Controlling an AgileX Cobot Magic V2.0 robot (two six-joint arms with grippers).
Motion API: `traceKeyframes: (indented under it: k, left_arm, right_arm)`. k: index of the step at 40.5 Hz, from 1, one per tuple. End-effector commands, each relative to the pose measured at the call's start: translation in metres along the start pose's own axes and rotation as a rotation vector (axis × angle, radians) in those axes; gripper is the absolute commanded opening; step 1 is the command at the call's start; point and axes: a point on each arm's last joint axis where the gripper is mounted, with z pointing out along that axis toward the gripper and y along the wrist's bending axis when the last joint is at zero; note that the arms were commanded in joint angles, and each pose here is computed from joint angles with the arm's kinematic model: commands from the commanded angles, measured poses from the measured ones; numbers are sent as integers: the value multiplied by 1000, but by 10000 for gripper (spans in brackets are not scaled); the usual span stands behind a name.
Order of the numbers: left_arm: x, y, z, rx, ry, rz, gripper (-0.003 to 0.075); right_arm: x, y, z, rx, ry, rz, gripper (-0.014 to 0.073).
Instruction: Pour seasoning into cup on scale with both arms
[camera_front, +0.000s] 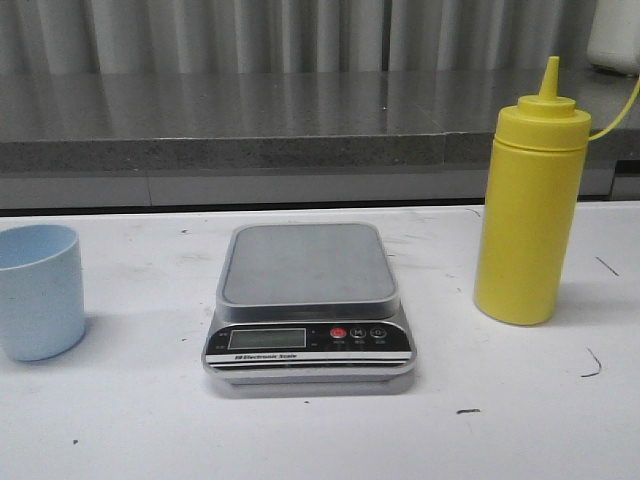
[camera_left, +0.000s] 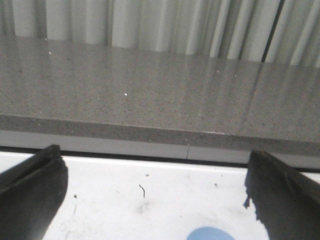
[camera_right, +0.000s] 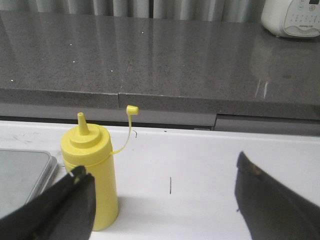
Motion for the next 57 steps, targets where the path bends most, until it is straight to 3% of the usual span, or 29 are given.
traceKeyframes:
  k: [1, 14, 25, 46, 52, 57]
  left_arm:
    - [-19, -10, 16, 61, -19, 16, 691]
    - [-14, -66, 80, 281, 373, 204, 691]
    - [6, -94, 138, 249, 805, 353, 691]
    - [77, -106, 204, 211, 1053, 424, 685]
    - [87, -106, 208, 207, 1084, 429, 574]
    - [88, -106, 208, 207, 1088, 430, 395]
  right_arm:
    - [-16, 0, -1, -2, -94, -6, 592]
    - [-16, 0, -1, -2, -94, -6, 592]
    - [-16, 0, -1, -2, -94, -6, 592]
    - [-16, 0, -1, -2, -94, -6, 592]
    - [-16, 0, -1, -2, -94, -6, 592]
    - [-16, 0, -1, -2, -94, -6, 592]
